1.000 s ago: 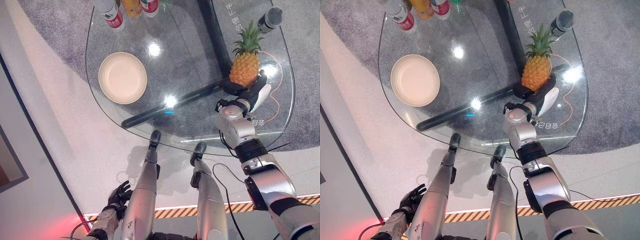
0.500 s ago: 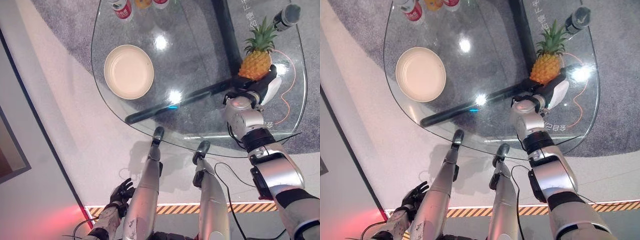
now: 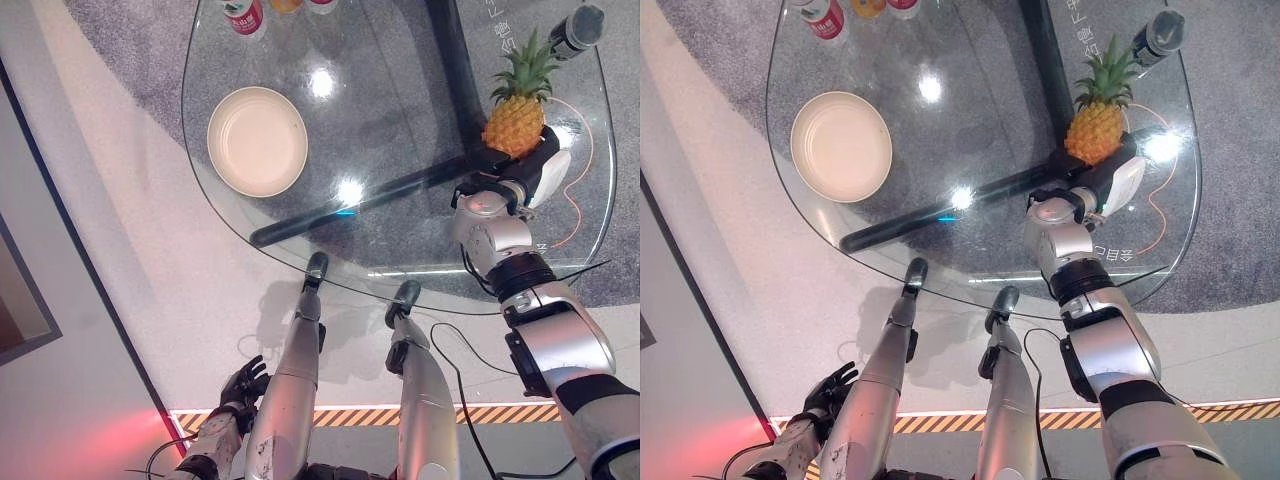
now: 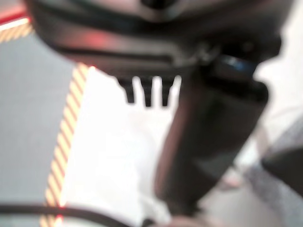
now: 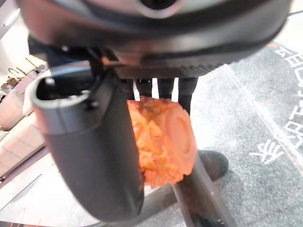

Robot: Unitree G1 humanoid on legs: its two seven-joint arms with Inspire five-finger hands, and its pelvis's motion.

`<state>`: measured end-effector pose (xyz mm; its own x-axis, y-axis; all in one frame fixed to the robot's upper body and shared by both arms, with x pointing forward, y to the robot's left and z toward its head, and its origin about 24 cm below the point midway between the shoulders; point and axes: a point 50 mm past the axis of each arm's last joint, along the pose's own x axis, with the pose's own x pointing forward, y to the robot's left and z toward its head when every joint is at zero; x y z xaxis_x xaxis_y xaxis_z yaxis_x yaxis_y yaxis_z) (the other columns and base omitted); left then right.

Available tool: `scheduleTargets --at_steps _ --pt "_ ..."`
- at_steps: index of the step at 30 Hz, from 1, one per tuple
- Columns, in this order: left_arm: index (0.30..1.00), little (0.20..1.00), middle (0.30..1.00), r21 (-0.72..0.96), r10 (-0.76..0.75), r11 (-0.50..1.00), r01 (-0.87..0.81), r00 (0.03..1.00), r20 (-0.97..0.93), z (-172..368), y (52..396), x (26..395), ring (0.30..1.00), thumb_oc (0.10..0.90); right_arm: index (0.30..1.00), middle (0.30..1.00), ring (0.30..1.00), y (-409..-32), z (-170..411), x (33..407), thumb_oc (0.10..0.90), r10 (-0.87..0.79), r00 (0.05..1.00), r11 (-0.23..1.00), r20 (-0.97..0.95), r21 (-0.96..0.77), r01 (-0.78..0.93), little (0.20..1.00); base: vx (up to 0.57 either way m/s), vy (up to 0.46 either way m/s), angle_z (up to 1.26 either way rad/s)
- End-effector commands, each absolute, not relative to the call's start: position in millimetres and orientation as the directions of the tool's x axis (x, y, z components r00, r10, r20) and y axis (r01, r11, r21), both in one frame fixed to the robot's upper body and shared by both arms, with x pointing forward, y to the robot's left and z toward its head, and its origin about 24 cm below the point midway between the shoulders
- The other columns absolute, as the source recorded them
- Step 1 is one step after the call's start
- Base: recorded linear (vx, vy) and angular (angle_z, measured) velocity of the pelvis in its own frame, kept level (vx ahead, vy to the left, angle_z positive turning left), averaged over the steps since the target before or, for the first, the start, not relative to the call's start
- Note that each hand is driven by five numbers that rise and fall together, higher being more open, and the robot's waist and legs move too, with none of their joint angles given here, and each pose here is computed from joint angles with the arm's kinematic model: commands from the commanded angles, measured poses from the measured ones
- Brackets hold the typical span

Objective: Pick up the fruit to the plate

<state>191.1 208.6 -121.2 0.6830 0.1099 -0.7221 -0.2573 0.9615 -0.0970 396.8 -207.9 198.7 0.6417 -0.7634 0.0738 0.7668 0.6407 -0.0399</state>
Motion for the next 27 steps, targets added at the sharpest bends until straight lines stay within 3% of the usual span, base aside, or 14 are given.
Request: scheduleTargets --at_steps 1,16,27 --pt "0.900 0.900 0.900 -0.120 0.072 0.959 -0.258 0.629 -0.774 -134.6 199.3 165.3 0.900 0.800 0.300 0.300 0.300 -223.5 239.7 394.8 0.100 -0.756 0.614 0.631 0.226 0.004 0.776 0.200 0.00 0.000 0.00" --pt "0.900 0.900 0.900 -0.129 0.100 0.951 -0.281 0.675 -0.731 -128.6 203.9 173.8 0.900 0.800 0.300 0.300 0.300 -230.7 227.1 395.6 0.100 -0.735 0.652 0.668 0.187 0.033 0.744 0.200 -0.02 -0.018 0.00" --pt "0.900 0.900 0.900 -0.144 0.275 0.870 -0.472 0.707 -0.652 -116.1 229.3 181.6 0.900 0.800 0.300 0.300 0.300 -209.4 245.1 377.2 0.100 -0.658 0.664 0.747 0.355 0.193 0.636 0.200 -0.04 -0.045 -0.02"
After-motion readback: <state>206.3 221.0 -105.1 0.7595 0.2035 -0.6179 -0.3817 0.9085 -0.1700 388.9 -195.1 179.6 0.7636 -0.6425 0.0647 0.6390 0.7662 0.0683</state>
